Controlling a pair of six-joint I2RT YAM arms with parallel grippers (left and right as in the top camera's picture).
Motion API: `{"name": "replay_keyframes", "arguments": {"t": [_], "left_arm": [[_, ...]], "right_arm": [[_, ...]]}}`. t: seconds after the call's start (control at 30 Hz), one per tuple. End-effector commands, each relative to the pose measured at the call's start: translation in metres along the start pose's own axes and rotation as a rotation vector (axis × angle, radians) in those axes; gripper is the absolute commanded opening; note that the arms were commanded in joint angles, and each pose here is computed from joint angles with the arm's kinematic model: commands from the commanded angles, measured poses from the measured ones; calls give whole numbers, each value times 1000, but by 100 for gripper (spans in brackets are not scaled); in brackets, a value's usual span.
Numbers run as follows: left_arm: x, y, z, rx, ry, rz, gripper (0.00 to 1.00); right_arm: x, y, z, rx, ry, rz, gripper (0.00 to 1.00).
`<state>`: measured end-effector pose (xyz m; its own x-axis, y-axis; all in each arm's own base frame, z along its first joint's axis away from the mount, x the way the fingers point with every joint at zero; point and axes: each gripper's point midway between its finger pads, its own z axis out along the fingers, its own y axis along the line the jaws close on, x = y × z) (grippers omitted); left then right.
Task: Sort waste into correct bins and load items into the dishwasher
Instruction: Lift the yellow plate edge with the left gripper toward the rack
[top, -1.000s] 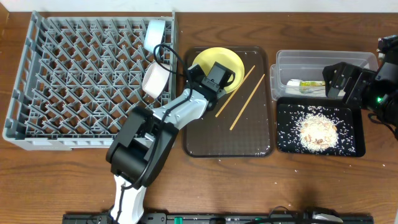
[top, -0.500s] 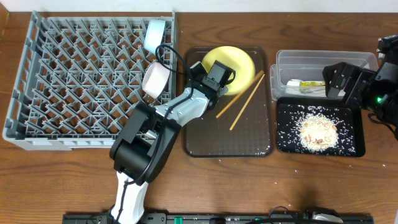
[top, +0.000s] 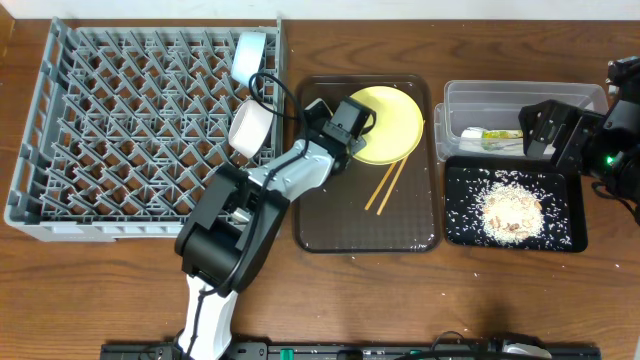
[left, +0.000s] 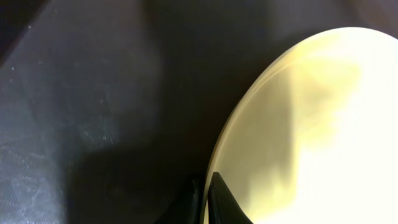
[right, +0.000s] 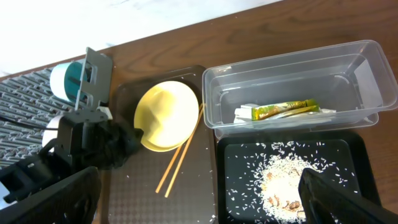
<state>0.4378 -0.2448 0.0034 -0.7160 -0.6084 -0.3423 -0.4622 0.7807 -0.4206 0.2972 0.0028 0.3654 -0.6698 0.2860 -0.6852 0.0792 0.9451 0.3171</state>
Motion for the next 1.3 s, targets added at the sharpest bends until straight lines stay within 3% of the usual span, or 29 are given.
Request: {"name": "replay_keyframes", "arguments": {"t": [0.0, 0.53, 0.7, 0.83, 0.9, 1.03, 1.27], "left_arm": [[3, 27, 10, -56, 58, 48, 7], [-74, -41, -117, 198, -141, 406, 7], [-85, -41, -137, 225, -147, 387, 8], [-73, -33, -128, 219, -61, 291, 42], [-66, -32, -122, 224, -26, 280, 50], [-53, -28, -106, 199, 18, 251, 56], [-33, -9, -68, 123, 97, 142, 56]], "right_arm": [[-1, -3, -1, 11, -6, -6, 99], [-1, -3, -1, 11, -6, -6, 99], [-1, -3, -1, 11, -6, -6, 99], [-1, -3, -1, 11, -6, -6, 99], [-1, -3, -1, 11, -6, -6, 99], [-1, -3, -1, 11, -6, -6, 99], [-1, -3, -1, 11, -6, -6, 99]]}}
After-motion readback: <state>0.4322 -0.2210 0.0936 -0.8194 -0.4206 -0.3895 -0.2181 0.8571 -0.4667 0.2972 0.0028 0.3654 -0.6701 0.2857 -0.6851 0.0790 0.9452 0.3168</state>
